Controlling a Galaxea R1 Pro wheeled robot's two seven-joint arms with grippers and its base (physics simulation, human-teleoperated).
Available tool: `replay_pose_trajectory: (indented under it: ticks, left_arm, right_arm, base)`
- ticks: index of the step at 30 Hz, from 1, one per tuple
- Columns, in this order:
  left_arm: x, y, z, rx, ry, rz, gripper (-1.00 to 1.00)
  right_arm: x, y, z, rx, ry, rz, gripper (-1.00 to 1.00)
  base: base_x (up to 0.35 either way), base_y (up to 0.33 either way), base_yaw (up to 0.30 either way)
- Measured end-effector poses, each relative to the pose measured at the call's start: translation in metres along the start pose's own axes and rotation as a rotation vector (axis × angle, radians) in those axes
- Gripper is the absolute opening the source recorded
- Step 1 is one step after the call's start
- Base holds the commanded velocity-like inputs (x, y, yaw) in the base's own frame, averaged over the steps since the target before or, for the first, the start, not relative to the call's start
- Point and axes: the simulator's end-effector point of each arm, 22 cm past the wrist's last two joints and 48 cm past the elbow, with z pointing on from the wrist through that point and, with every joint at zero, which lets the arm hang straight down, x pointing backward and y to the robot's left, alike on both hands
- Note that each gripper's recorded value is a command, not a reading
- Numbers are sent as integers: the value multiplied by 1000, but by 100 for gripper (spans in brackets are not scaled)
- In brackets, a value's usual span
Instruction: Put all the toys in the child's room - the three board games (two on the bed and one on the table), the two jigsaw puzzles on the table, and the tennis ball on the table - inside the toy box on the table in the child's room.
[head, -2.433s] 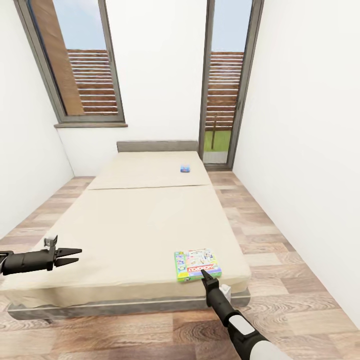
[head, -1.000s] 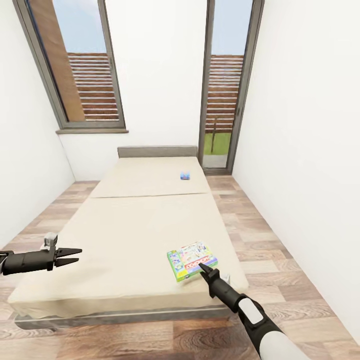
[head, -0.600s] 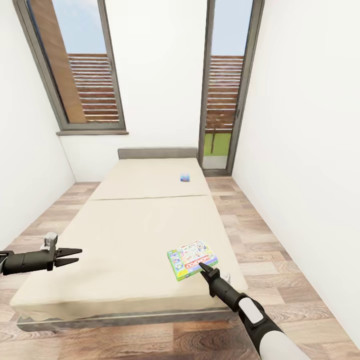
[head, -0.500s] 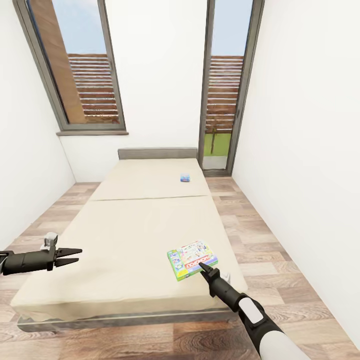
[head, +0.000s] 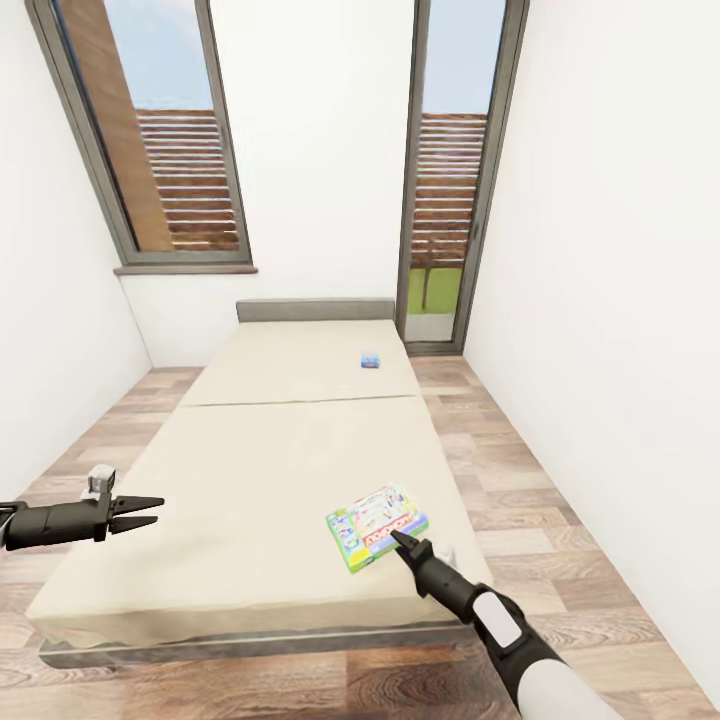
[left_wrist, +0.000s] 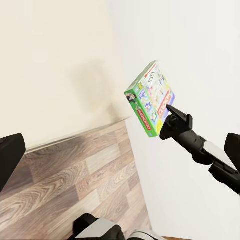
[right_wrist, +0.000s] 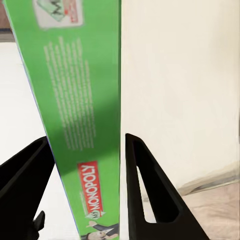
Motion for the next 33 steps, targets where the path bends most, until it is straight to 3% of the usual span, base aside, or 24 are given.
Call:
replay_pose_trajectory:
  ticks: [8,17,33]
  left_arm:
    - [-6,-11,-5,0,1,0,100]
    - [-12,-24,-11,0,0,-1,100]
    - [-25,-51,-24,3,-6,12,100]
  right_arm:
    - [-15,27,-6,-24,-4,-80,-100]
    - [-17,43,-10,-23,-10,-87,-100]
    - [-19,73,-19,-23,-14,-99,-100]
  base:
    - [0,0,0]
    - [0,0,30]
    - [0,0,223]
